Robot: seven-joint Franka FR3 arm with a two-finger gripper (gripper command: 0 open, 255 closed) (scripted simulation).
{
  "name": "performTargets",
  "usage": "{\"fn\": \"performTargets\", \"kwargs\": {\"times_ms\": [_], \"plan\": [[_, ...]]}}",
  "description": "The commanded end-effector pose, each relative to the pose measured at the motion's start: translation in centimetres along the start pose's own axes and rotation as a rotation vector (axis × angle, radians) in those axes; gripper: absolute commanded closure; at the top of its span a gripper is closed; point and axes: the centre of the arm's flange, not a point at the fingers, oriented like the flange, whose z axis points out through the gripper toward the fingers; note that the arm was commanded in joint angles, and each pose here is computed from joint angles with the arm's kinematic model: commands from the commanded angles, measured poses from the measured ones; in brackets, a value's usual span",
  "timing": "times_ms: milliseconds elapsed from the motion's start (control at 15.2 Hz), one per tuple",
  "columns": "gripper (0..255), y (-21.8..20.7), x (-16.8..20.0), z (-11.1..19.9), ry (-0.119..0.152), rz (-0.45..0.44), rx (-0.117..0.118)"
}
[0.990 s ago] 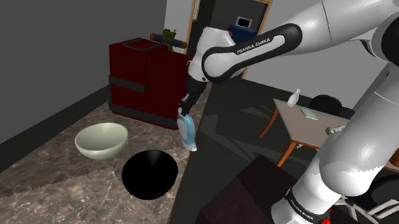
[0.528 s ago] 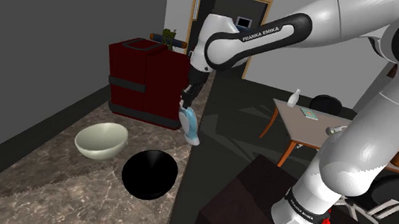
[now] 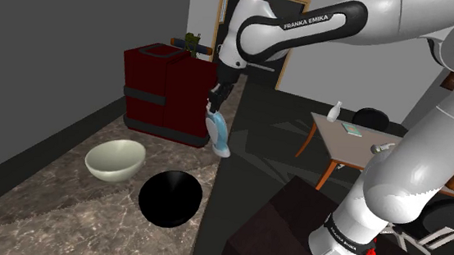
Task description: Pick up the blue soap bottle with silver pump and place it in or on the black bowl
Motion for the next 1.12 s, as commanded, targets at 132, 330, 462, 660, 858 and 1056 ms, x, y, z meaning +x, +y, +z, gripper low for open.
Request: {"fn": "performTargets", "kwargs": {"times_ms": [132,330,462,660,858,1056], "plan": [[255,-0.1,0.2,-2.1,0.000,0.000,0.000],[255,-0.1,0.5,-3.7,0.000,0.000,0.000],[255,-1.3,0.3,-4.4,0.000,0.000,0.000],[255,-5.0,0.0,-5.9,0.000,0.000,0.000],[255,-8.6,-0.4,-7.4,0.000,0.000,0.000],[255,-12.2,-0.8,-8.9,0.000,0.000,0.000]]}}
